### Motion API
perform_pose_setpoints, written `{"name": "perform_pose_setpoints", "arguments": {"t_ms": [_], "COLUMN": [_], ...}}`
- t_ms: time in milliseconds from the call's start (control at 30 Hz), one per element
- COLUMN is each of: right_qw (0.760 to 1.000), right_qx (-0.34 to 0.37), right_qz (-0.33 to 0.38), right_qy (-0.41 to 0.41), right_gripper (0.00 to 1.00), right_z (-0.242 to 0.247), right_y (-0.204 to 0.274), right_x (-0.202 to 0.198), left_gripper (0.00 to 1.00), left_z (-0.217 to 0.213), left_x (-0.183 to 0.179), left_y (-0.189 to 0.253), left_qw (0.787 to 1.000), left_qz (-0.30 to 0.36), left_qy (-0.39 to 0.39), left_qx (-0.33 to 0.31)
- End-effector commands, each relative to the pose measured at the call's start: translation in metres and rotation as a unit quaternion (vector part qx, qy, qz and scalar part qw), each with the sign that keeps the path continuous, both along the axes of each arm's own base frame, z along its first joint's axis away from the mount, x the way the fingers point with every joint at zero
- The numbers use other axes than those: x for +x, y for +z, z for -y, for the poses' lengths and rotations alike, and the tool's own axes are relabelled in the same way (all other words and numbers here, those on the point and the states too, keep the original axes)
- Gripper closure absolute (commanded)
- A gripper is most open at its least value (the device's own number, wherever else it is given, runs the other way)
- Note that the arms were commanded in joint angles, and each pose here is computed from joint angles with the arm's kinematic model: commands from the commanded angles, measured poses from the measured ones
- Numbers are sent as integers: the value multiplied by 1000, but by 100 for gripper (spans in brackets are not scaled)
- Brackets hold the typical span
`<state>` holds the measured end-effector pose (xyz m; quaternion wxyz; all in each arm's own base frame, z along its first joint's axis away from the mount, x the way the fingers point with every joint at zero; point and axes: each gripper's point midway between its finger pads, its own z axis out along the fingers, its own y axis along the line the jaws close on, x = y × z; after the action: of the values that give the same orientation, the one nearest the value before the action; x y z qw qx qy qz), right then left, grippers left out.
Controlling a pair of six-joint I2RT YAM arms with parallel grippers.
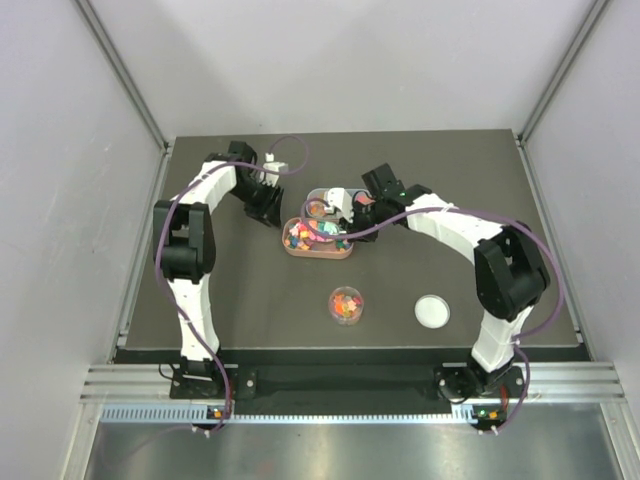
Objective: Pack the candies
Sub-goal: Scoop the fake candies from the storage box, then place the fake candies in the packing bottle.
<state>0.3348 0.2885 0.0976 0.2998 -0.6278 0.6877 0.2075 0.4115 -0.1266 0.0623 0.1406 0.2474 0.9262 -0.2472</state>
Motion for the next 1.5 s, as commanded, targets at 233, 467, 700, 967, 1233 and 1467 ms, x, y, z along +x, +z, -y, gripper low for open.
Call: {"name": "perform_pose_setpoints", "arguments": {"t_ms": [233,467,700,967,1233,1467], "right_qw": [992,987,983,990,986,979], "right_qx": [122,150,131,34,-3,-26], "right_qz": [41,61,128,126,137,159], "right_qy": [-15,-17,4,58,91,124], "right_gripper": [100,100,100,100,100,100], "right_z": [10,9,27,75,99,103], "right_y": [72,86,105,99,96,81], "right_x": [27,38,23,-37,-87,-107], "left_gripper": [53,53,53,53,53,53], "left_z": [-8,-11,-1,4,8,9], "left_x": [-2,3,20,36,39,32], "left_y": [10,8,1,13,8,7], "left_qw": [1000,1000,1000,999,998,998], "left_qz": [2,5,8,25,19,10], "left_qy": [-13,-11,10,14,21,21], "left_qx": [17,24,-4,-31,-51,-54]}}
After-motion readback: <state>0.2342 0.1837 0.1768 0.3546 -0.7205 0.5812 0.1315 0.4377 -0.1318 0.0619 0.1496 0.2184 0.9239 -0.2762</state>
